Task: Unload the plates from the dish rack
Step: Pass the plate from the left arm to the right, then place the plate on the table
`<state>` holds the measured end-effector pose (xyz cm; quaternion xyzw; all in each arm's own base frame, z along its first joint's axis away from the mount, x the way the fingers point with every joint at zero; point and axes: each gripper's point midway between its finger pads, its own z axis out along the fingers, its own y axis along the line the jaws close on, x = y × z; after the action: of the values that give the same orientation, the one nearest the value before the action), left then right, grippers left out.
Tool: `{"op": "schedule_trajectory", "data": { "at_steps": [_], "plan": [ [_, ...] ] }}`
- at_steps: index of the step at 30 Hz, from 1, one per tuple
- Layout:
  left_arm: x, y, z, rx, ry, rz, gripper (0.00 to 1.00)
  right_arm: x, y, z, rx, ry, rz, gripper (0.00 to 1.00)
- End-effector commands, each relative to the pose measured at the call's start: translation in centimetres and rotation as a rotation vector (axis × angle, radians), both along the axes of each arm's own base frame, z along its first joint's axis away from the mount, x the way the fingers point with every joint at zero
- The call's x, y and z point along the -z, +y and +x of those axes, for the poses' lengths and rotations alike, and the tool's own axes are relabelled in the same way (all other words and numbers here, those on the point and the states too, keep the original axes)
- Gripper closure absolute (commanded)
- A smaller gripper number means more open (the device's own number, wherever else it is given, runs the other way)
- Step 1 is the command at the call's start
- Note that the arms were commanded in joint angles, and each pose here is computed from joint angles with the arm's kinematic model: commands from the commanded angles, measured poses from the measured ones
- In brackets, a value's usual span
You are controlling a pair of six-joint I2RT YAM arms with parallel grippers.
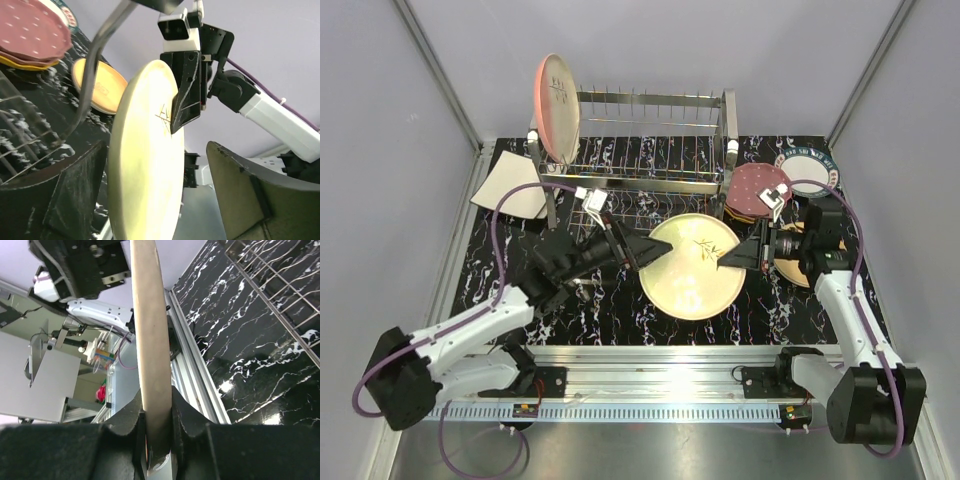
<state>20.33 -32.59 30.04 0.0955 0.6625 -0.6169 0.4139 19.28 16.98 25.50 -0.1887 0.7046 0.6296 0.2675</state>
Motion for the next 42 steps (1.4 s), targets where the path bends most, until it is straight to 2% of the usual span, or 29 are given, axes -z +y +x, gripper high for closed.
{"op": "schedule_trajectory", "data": {
  "at_steps": [1, 5, 8, 12, 21, 31, 38, 42],
  "plan": [
    [-2.2, 2.6, 0.5, -0.133, -0.166, 0.048, 0.12, -1.6, -0.2, -1.1, -0.043, -0.033, 0.036, 1.00],
    [-2.7, 5.6, 0.4, -0.231, -0.310, 0.176, 0.06, -0.7, -0.3, -1.2, -0.017, -0.017, 0.018, 1.00],
    [-3.9, 8.1, -0.3, -0.293, -0.400, 0.226, 0.02, 0.5, -0.3, -1.3, -0.005, -0.034, -0.004, 1.00],
    [-4.8, 11.2, -1.2, -0.374, -0.461, 0.273, 0.01, 1.8, -0.3, -1.4, 0.001, -0.005, -0.015, 1.00],
    [-3.6, 14.8, -2.1, -0.471, -0.471, 0.326, 0.01, 5.1, 0.2, -1.7, -0.027, 0.133, -0.035, 1.00],
    [-2.6, 16.0, -2.6, -0.499, -0.453, 0.331, 0.01, 8.0, 1.2, -1.7, -0.061, 0.288, -0.084, 1.00],
    [-2.3, 16.7, -2.7, -0.522, -0.447, 0.340, 0.01, 8.8, 1.4, -2.9, -0.079, 0.317, -0.088, 1.00],
    [-2.4, 17.0, -2.8, -0.527, -0.453, 0.346, 0.01, 10.2, 1.5, -2.6, -0.080, 0.428, -0.098, 1.00]
  ]
}}
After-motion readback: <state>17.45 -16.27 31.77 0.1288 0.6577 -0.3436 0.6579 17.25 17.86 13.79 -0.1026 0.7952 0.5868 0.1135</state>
